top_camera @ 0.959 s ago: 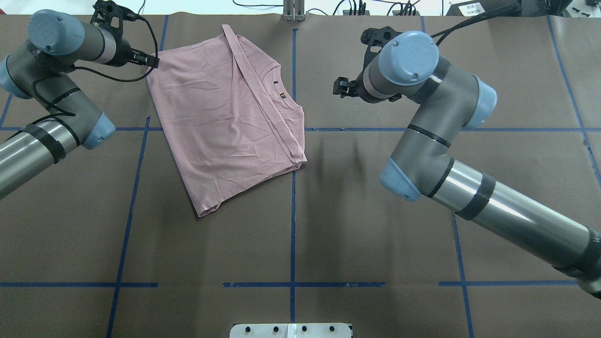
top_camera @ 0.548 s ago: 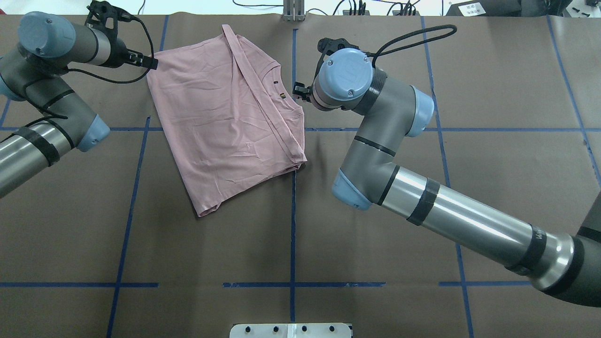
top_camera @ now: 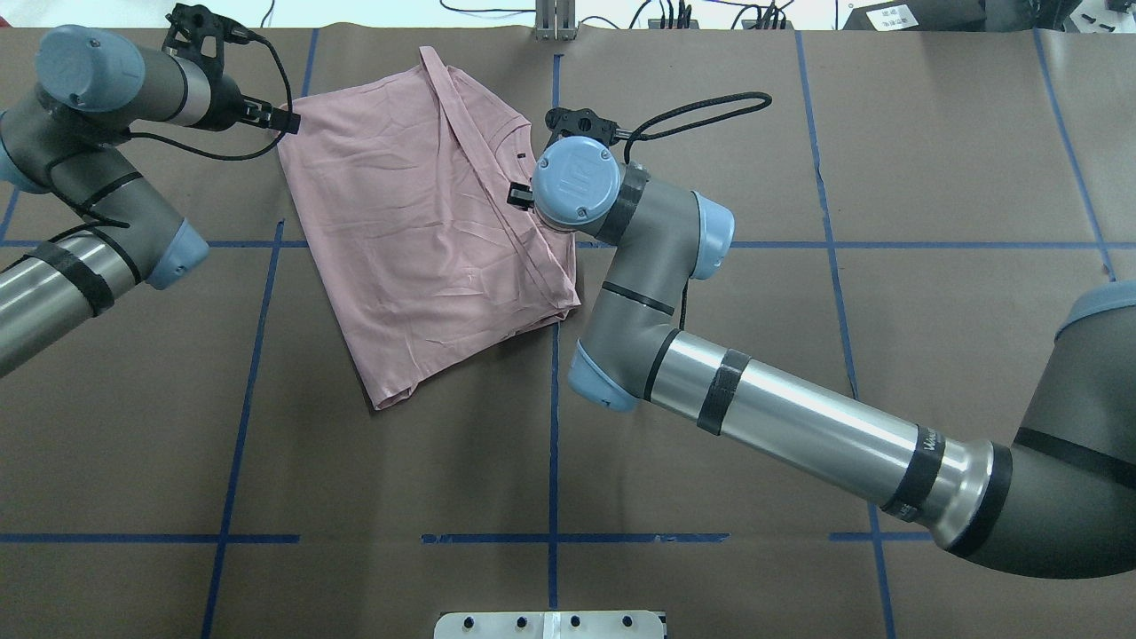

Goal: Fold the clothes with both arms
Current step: 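Reach the right gripper to the shirt's collar corner while the left holds, then drag the collar corner toward the robot with the right gripper while the left releases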

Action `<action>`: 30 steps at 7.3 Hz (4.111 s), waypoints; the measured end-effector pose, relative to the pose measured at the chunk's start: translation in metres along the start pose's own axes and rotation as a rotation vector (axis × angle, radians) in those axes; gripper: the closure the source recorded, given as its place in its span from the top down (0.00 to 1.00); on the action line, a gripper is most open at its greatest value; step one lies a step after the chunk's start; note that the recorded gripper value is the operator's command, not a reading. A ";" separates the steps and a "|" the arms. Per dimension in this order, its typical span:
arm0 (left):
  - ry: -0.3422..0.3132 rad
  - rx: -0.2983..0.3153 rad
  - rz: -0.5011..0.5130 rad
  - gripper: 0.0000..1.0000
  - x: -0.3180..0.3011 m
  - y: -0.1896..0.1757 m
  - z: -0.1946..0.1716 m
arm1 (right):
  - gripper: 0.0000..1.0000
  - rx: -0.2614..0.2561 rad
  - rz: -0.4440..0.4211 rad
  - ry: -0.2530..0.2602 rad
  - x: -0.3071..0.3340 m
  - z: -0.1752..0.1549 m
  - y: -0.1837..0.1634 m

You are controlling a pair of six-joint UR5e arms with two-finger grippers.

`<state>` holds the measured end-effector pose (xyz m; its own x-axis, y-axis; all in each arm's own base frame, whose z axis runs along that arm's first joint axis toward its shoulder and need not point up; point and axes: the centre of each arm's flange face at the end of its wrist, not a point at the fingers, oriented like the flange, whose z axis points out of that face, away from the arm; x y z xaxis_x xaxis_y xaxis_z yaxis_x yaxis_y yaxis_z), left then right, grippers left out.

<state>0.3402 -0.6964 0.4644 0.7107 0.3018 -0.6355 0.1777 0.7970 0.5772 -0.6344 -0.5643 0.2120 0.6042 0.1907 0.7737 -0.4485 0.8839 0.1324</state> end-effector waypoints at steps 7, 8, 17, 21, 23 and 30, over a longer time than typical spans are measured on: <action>0.001 -0.001 0.000 1.00 0.001 0.001 0.001 | 0.23 0.007 -0.118 0.072 0.003 0.010 0.016; 0.001 -0.002 -0.001 1.00 0.001 0.001 0.001 | 0.00 0.006 -0.120 0.074 0.004 0.011 0.018; 0.007 0.003 0.002 1.00 0.004 0.000 0.000 | 0.00 0.005 -0.176 0.049 0.096 -0.057 0.095; 0.018 0.012 0.006 1.00 0.010 -0.001 -0.002 | 0.99 0.020 -0.258 0.050 0.199 -0.122 0.206; 0.030 0.019 -0.004 1.00 0.017 -0.002 -0.006 | 1.00 0.024 -0.264 0.057 0.208 -0.124 0.211; 0.331 -0.092 -0.336 1.00 0.159 0.186 -0.146 | 1.00 -0.016 -0.132 -0.094 0.224 -0.174 0.205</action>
<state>0.3867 -0.4236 0.3958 0.3668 0.1585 -0.9167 0.2889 0.9173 0.2742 -0.4762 -0.2662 0.3044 0.5926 0.0328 0.8048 -0.3588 0.9053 0.2273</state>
